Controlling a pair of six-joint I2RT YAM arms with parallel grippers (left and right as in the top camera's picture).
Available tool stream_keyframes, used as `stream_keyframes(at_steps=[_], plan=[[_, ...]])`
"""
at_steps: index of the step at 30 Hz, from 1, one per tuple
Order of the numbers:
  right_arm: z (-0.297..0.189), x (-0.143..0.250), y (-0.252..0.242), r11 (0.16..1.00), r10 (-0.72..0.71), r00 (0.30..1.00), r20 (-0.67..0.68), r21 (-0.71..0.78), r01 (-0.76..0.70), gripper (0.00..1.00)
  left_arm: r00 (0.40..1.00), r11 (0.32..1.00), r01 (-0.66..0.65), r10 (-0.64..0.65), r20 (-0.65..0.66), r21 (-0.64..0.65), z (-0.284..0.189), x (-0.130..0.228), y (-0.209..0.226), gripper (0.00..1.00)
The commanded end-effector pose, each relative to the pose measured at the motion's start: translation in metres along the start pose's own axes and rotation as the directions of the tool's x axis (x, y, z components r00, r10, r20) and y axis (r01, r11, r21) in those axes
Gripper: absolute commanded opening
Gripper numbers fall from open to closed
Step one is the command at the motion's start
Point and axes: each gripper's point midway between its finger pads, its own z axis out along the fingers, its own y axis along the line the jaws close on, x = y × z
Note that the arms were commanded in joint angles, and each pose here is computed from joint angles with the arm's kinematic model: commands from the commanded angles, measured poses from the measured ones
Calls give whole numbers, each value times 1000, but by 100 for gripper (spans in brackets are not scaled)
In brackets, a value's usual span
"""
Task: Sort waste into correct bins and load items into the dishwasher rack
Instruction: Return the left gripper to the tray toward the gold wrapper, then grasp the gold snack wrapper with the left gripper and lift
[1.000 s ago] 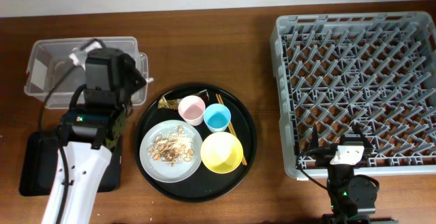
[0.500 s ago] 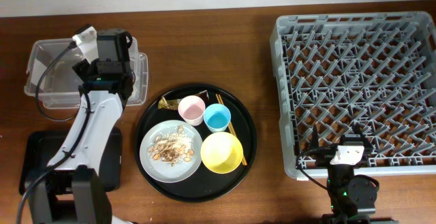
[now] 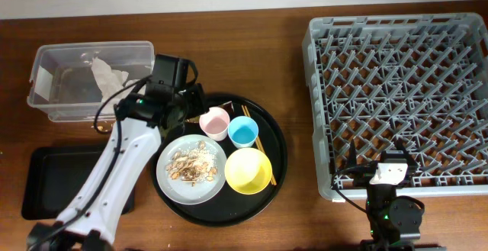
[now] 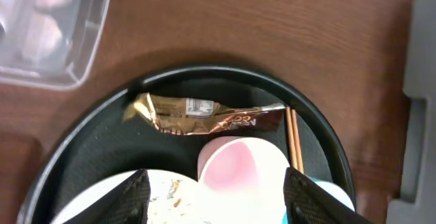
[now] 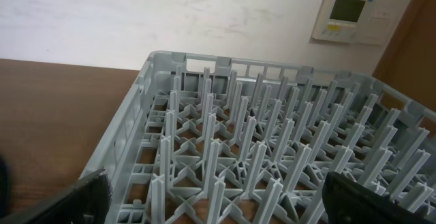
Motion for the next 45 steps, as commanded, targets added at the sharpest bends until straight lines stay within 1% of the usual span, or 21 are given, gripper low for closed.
stream_keyframes(at_steps=[1, 4, 7, 9, 12, 13, 15, 17, 22, 25, 28, 30, 33, 37, 45], plan=[[0, 3, -1, 1000, -7, 1000, -6, 10, 7, 99, 972, 972, 227, -230, -46, -52, 23, 9, 8, 61], [0, 3, -1, 1000, -7, 1000, -6, 10, 7, 99, 916, 908, 390, -399, -37, -154, 50, 16, 24, 61], [0, 3, -1, 1000, -7, 1000, -6, 10, 7, 99, 880, 860, 463, -476, -10, -214, 63, 16, 42, 59], [0, 3, -1, 1000, -7, 1000, -6, 10, 7, 99, 861, 841, 492, -508, -18, -226, 69, 14, 53, 58], [0, 3, -1, 1000, -7, 1000, -6, 10, 7, 99, 857, 835, 491, -514, -30, -248, 77, 19, 58, 58], [0, 3, -1, 1000, -7, 1000, -6, 10, 7, 99, 855, 835, 489, -516, -54, -251, 82, 24, 56, 58], [0, 3, -1, 1000, -7, 1000, -6, 10, 7, 99, 827, 821, 512, -550, -113, -251, 94, 36, 51, 58], [0, 3, -1, 1000, -7, 1000, -6, 10, 7, 99, 818, 816, 514, -559, -135, -265, 104, 42, 52, 58], [0, 3, -1, 1000, -7, 1000, -6, 10, 7, 99, 820, 817, 507, -555, -138, -274, 116, 46, 53, 58], [0, 3, -1, 1000, -7, 1000, -6, 10, 7, 99, 832, 812, 500, -547, -95, -301, 116, 42, 61, 57], [0, 3, -1, 1000, -7, 1000, -6, 10, 7, 99, 834, 812, 498, -545, -89, -304, 116, 41, 62, 57], [0, 3, -1, 1000, -7, 1000, -6, 10, 7, 99, 846, 813, 486, -529, -59, -322, 115, 40, 65, 48], [0, 3, -1, 1000, -7, 1000, -6, 10, 7, 99, 863, 828, 459, -501, -59, -322, 115, 44, 57, 48], [0, 3, -1, 1000, -7, 1000, -6, 10, 7, 99, 917, 849, 380, -399, 25, -367, 112, 45, 48, 47], [0, 3, -1, 1000, -7, 1000, -6, 10, 7, 99, 920, 836, 378, -386, 64, -398, 116, 41, 58, 48]])
